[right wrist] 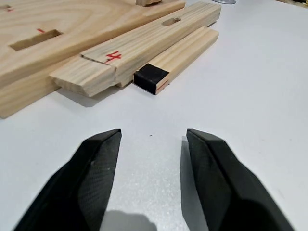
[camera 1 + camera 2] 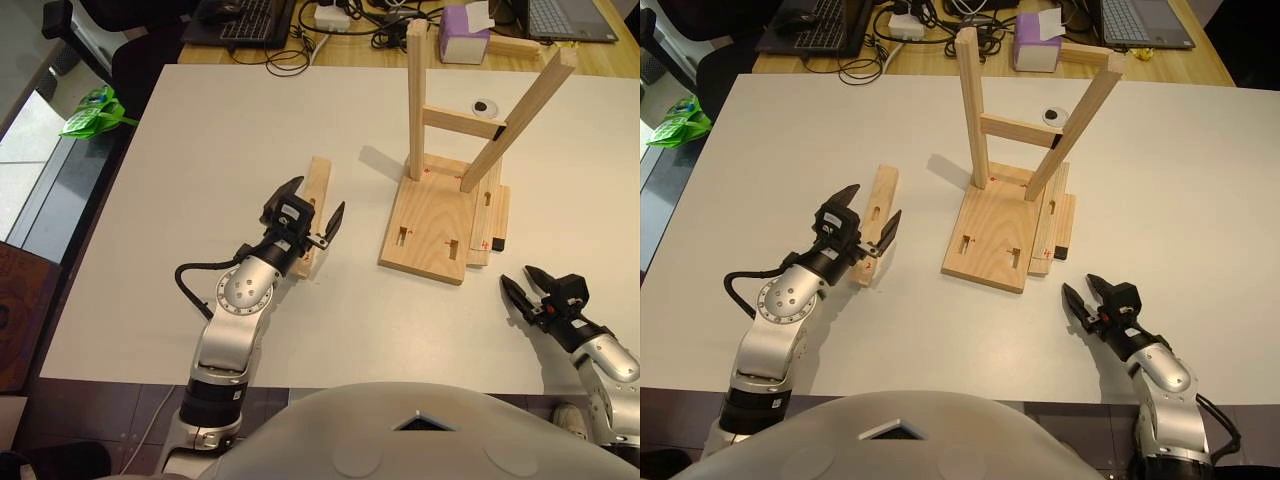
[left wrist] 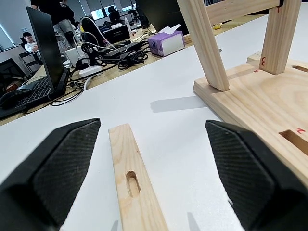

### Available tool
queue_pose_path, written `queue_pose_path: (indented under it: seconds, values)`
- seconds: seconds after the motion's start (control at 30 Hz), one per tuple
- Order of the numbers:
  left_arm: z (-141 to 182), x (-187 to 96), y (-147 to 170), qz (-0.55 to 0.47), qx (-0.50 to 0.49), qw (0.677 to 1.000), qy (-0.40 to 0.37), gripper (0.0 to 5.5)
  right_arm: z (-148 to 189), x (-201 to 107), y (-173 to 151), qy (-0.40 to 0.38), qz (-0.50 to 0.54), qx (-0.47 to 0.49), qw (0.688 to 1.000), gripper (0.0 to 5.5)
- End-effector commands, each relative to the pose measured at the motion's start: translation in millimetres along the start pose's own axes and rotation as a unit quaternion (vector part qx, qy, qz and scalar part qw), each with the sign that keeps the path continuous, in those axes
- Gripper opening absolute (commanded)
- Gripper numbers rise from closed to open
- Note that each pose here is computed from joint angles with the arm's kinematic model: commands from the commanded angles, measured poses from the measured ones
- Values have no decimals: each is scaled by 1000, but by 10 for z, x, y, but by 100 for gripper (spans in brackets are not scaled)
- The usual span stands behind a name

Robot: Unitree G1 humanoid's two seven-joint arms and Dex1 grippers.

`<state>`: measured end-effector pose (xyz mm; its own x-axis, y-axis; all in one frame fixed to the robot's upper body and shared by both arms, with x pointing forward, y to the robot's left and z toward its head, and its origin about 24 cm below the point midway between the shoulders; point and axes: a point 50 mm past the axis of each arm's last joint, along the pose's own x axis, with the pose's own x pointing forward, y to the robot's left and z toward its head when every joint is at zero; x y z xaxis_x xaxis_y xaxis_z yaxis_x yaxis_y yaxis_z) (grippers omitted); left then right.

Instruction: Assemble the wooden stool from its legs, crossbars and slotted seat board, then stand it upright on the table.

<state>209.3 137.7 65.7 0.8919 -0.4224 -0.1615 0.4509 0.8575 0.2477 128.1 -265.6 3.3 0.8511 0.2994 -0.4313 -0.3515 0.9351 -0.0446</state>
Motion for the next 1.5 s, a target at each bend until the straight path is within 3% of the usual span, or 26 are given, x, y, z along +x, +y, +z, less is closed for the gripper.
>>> queue_pose_path:
  seconds: [0.03, 0.27, 0.53, 0.87, 1.13, 1.5]
  values:
    - [-5, 18, -9, -4, 8, 1000, 2, 403, 179, 135, -86, -2, 10, 26, 1000, 253]
    - [9, 38, -29, -8, 13, 1000, -1, 403, 469, 290, -80, -8, 24, 37, 999, 253]
    - [11, 62, -22, -5, 14, 1000, -3, 403, 394, 411, -2, 71, 16, 18, 997, 253]
    - [-1, 73, -24, -3, 17, 1000, -2, 403, 408, 441, -437, 79, -166, -11, 983, 253]
    - [-7, 76, 1, -1, 18, 1000, -1, 403, 381, 489, -179, 84, -76, 37, 993, 253]
    - [24, 94, 10, -7, 20, 1000, -5, 403, 120, 644, -208, 131, -141, 104, 976, 253]
